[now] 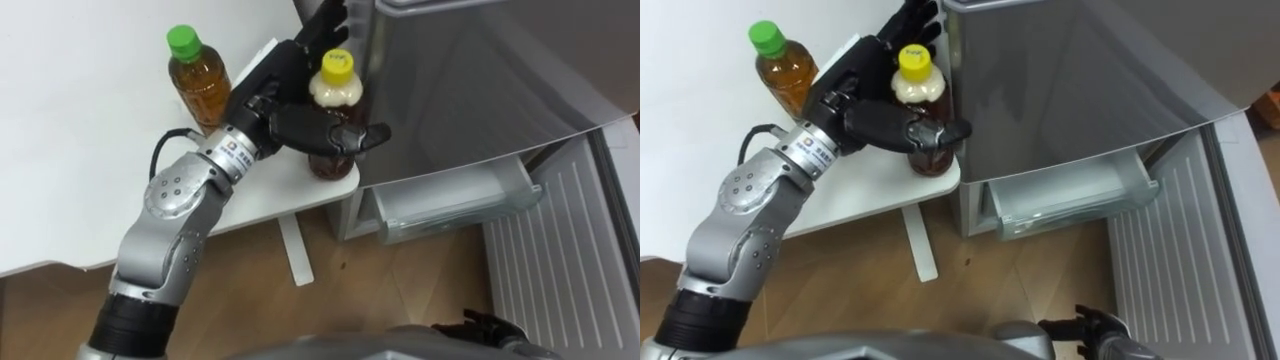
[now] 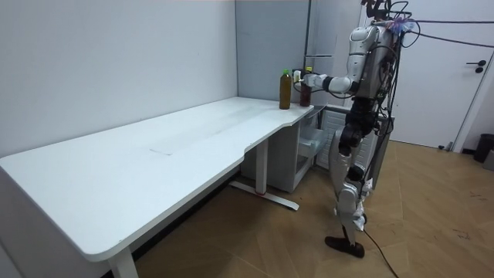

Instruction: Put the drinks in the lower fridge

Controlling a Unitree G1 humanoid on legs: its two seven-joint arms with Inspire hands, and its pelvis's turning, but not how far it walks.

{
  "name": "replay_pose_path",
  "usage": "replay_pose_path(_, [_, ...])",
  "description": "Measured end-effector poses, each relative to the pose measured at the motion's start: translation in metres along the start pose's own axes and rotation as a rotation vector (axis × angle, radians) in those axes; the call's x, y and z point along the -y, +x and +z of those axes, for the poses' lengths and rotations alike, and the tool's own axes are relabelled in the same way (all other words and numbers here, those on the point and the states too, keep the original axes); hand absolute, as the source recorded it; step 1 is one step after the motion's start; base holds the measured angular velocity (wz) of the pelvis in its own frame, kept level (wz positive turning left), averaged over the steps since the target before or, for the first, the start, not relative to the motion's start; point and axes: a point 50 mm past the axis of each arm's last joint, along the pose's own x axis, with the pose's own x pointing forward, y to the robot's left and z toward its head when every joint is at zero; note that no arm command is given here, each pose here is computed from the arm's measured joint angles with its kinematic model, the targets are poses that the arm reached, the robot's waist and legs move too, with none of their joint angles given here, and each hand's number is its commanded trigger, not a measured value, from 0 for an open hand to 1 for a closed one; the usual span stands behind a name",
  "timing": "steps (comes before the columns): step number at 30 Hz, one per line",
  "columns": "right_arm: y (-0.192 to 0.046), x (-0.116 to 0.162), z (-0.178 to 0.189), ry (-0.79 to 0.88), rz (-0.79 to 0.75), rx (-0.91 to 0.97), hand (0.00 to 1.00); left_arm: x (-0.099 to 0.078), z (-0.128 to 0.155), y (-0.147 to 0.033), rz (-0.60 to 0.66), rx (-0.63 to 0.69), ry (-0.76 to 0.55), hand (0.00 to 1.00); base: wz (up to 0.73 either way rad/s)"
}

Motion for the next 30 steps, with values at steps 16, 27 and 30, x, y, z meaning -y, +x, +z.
replay_pose_path(16, [0.000, -0.001, 0.002, 0.009, 0.003, 0.006, 0.00, -0.004, -0.016, 0.001, 0.072, -0.063, 0.005, 1.00, 0.00])
replay_pose_path(27, [0.001, -0.007, 0.020, -0.062, 0.032, 0.052, 0.00, -0.004, -0.019, 0.001, 0.076, -0.073, 0.017, 1.00, -0.01])
replay_pose_path(30, [0.002, -0.012, 0.032, -0.115, 0.048, 0.086, 0.00, -0.005, -0.019, 0.001, 0.087, -0.074, 0.015, 1.00, -0.04])
